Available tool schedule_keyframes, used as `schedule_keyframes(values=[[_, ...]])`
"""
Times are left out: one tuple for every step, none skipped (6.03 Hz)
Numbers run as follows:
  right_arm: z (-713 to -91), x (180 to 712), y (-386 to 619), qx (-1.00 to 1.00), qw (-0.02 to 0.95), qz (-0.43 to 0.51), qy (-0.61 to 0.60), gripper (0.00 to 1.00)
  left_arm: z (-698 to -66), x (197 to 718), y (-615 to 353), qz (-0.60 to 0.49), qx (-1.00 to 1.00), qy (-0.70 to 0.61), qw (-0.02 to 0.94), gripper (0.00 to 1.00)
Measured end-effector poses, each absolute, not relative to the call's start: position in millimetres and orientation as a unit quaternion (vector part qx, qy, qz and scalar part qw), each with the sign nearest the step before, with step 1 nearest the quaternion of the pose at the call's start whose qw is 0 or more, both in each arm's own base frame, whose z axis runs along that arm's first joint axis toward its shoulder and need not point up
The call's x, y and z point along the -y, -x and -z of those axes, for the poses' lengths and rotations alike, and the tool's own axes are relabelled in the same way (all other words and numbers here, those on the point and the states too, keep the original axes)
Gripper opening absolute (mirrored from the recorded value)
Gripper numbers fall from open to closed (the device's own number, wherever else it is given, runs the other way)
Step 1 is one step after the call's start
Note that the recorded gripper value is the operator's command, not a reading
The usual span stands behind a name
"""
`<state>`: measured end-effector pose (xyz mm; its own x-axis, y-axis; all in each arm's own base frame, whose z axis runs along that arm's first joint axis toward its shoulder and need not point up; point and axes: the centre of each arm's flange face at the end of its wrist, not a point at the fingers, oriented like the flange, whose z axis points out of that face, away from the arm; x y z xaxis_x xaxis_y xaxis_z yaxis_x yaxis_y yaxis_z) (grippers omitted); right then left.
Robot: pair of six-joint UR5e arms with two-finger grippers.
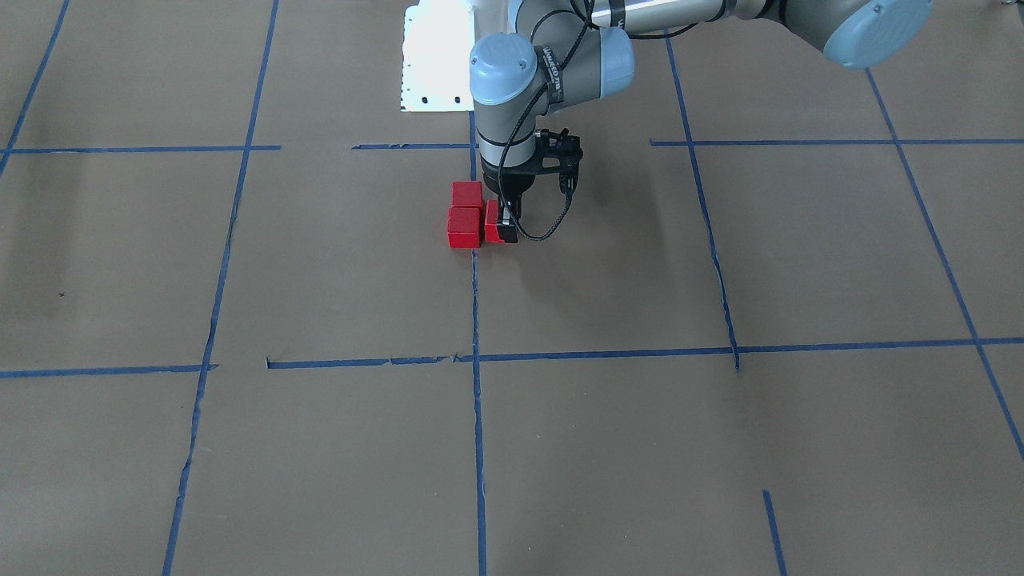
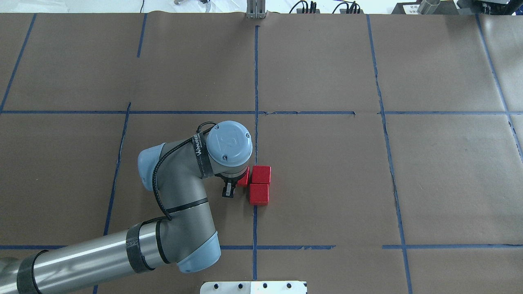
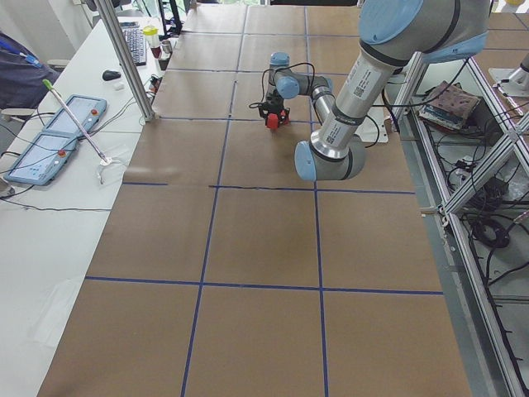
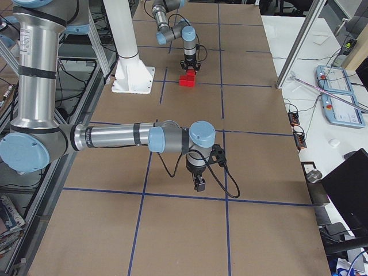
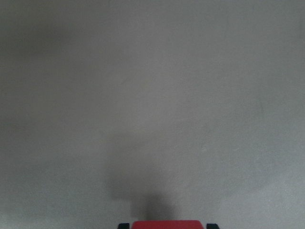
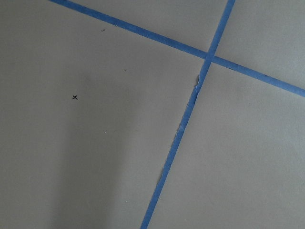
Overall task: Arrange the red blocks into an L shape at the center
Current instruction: 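Lower the cube beside the farther placed cube with the left gripper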
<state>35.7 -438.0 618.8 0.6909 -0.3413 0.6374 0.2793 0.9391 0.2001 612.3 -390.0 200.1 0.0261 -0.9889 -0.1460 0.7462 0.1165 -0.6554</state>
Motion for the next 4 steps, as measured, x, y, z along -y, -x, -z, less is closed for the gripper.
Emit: schedule_keyframes(values=[[-618.8, 438.0, -35.7, 0.355, 0.918, 0.169, -0.044, 0.99, -200.8, 390.2, -612.9, 0.641, -0.292, 0.209, 0.678, 0.26], [-618.7, 438.1, -35.7, 0.355, 0.918, 0.169, -0.044, 0.99, -202.0, 390.8, -613.8, 0.648, -0.289, 0.211, 0.673, 0.28], [-618.7, 438.1, -35.7, 0.355, 0.918, 0.169, -0.044, 0.99, -203.8, 391.8, -615.5, 0.651, -0.286, 0.211, 0.67, 0.31], [-618.8, 437.9, -35.8, 0.355, 0.918, 0.17, -0.044, 0.99, -205.7, 392.8, -617.8, 0.653, -0.285, 0.211, 0.669, 0.32]])
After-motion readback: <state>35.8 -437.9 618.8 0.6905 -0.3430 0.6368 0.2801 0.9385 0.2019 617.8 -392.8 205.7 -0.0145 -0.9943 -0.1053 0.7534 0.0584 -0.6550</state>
